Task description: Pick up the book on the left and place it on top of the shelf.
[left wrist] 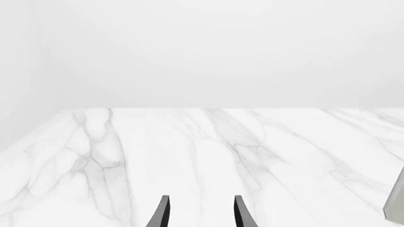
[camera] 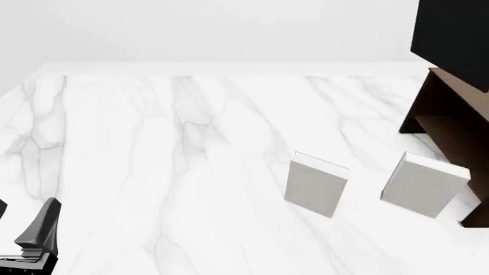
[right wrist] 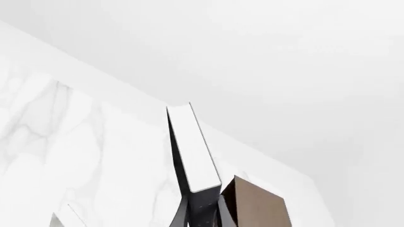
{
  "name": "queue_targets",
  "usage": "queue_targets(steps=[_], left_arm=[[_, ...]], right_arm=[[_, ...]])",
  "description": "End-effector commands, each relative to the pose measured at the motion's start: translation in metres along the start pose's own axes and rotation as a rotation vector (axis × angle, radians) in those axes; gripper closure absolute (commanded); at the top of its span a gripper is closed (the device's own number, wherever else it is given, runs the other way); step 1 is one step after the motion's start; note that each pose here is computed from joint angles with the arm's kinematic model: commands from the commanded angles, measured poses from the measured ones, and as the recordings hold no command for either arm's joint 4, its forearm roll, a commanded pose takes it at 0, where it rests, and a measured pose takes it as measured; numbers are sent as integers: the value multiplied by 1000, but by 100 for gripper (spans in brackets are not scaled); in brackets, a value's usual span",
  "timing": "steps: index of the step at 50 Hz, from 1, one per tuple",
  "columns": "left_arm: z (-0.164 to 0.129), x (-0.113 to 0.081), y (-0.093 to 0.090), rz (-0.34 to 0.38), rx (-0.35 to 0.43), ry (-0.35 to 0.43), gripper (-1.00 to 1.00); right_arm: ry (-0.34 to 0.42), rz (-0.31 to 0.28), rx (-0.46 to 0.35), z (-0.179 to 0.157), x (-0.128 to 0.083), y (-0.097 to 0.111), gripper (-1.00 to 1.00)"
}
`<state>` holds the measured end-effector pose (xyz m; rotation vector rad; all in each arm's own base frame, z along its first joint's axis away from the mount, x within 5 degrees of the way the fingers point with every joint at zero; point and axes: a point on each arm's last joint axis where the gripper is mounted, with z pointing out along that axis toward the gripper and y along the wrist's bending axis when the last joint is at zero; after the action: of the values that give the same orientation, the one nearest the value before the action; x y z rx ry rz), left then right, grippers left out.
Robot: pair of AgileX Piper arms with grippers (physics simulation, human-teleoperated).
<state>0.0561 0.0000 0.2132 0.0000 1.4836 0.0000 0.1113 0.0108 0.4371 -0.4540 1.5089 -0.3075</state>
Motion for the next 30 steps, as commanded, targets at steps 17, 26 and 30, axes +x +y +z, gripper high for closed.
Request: queue_targets(steps=[17,26,30], left_arm=[[0,0,0,0,0,0,-100],[0,0,0,0,0,0,-100],[0,0,0,0,0,0,-100]], right_arm=[[62,-26,144,-20,-1,-17,100],[80,-52,188,-21,-7,-25,100],[90,-64,204,-21,-9,-28,100]])
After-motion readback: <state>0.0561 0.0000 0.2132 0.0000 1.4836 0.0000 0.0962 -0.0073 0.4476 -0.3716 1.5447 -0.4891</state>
